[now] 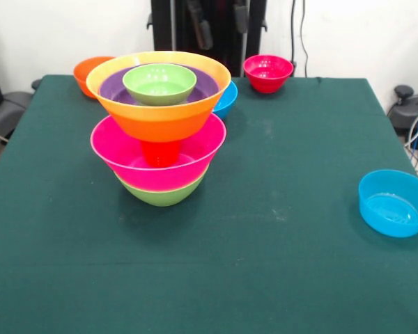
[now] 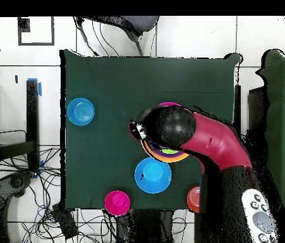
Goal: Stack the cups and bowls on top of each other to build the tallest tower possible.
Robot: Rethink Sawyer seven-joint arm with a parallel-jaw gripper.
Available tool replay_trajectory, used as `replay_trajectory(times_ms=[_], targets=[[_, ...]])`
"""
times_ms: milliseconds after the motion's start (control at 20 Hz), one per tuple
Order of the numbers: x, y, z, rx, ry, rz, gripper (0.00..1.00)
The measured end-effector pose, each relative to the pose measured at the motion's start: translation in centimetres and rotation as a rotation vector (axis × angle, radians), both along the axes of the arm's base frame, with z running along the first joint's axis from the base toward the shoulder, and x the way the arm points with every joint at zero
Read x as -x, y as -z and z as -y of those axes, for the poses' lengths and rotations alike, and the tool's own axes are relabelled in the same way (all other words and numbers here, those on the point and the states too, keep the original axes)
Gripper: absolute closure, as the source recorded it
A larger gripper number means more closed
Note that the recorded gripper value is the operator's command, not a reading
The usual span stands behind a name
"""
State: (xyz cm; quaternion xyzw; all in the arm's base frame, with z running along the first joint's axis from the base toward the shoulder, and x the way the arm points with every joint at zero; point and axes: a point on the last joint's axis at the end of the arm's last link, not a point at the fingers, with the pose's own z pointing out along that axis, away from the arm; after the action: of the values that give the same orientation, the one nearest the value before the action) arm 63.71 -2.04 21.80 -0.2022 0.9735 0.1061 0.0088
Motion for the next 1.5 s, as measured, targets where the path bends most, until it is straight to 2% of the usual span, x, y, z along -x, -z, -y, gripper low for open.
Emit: replay_trajectory(times_ms=[250, 550, 650, 1050, 1200, 1500], targets=[[-0.3, -0.5, -2.8, 0.022, 0.047, -0.006, 0.00], [-1.1, -2.2, -6.5, 0.052, 0.109, -0.001, 0.00], [-1.8, -3.0, -8.4, 0.063, 0.133, 0.008, 0.00], [-3.5, -3.8, -13.2, 0.100, 0.196, 0.031, 0.00], [-3.7, -3.5, -14.0, 0.115, 0.211, 0.033, 0.00], [-3.2, -2.0, -14.8, 0.187, 0.237, 0.027, 0.00]])
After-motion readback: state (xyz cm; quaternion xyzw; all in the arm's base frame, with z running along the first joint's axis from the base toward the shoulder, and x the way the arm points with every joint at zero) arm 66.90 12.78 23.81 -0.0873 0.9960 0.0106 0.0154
